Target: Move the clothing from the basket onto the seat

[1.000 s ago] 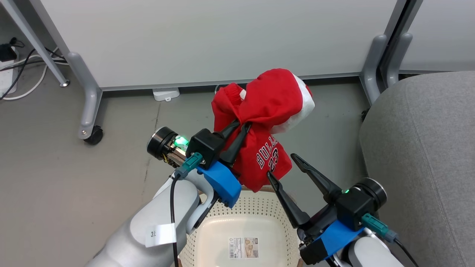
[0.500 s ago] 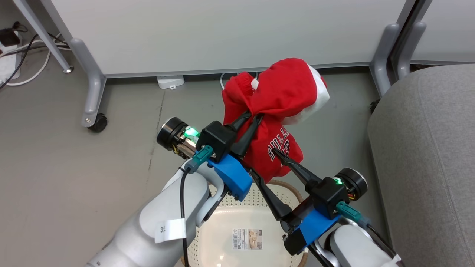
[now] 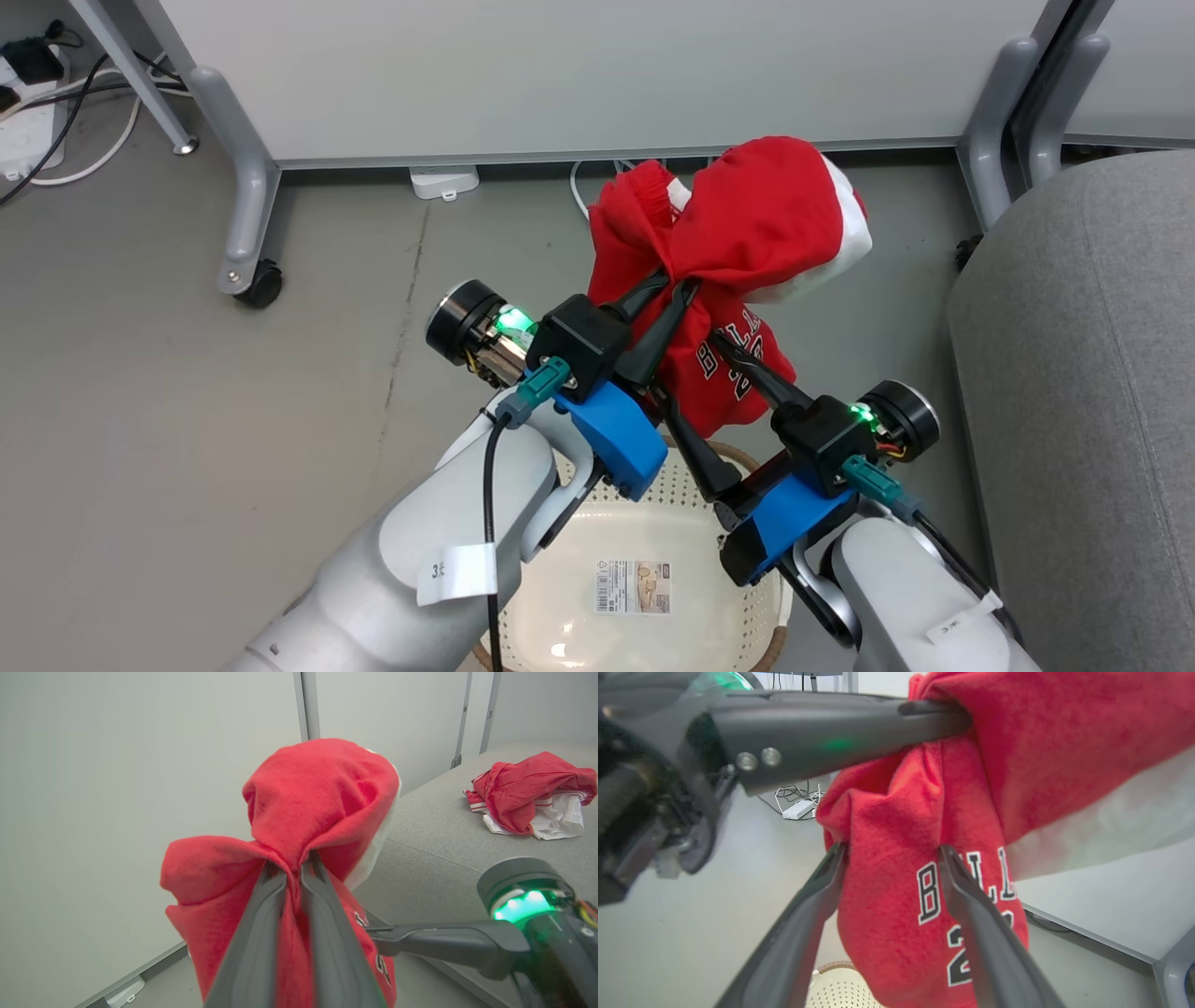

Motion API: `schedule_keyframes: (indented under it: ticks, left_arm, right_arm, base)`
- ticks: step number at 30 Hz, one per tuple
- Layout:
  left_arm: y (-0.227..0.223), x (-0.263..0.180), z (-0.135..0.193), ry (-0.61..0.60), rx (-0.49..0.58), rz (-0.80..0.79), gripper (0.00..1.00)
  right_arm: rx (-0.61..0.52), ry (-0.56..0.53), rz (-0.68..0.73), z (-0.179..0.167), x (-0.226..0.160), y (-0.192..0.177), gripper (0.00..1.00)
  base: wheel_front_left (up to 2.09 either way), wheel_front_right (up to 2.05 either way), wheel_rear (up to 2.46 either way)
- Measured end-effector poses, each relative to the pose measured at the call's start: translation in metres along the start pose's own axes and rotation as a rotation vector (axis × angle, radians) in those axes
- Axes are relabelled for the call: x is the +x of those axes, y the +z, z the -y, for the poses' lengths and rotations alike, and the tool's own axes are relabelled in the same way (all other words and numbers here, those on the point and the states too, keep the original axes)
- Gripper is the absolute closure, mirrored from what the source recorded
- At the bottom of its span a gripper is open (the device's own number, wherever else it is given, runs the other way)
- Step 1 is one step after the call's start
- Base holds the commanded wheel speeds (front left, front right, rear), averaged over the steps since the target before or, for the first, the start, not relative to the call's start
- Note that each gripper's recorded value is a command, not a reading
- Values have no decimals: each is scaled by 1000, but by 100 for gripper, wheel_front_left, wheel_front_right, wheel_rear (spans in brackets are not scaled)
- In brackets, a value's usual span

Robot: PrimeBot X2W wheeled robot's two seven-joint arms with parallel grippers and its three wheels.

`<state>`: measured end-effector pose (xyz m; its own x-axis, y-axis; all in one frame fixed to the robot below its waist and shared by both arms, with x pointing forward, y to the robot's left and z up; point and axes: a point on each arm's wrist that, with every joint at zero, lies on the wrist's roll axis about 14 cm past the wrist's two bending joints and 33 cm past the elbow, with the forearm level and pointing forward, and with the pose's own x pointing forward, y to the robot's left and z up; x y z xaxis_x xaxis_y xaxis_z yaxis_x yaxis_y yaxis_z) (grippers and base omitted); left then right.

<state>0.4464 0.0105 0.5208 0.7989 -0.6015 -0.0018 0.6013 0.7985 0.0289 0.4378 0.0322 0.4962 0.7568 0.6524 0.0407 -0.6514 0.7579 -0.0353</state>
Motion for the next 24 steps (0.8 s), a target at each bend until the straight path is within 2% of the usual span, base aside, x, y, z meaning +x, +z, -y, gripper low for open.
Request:
schedule_keyframes:
  ticks: [15, 16, 17, 18, 19, 24]
  left_arm:
    - [1, 3, 2, -6, -11, 3, 100]
    - [1, 3, 2, -8, -11, 4, 100]
    - [2, 3, 3, -9, -10, 4, 100]
    - [2, 3, 3, -9, -8, 6, 100]
    - [2, 3, 3, -10, -7, 6, 100]
    - [4, 4, 4, -13, -7, 11, 100]
  right_arm:
    - [13, -8, -13, 8, 15, -5, 0]
    - [12, -10, -12, 9, 15, -4, 15]
    - [12, -11, -11, 9, 15, -4, 60]
    - [12, -14, -12, 11, 15, -4, 96]
    - [13, -17, -15, 11, 15, -5, 100]
    - [12, -21, -16, 13, 15, -4, 100]
  base:
    - [0, 0, 0]
    - [0, 0, 0]
    - [0, 0, 0]
    - [0, 0, 0]
    - [0, 0, 0]
    - [0, 0, 0]
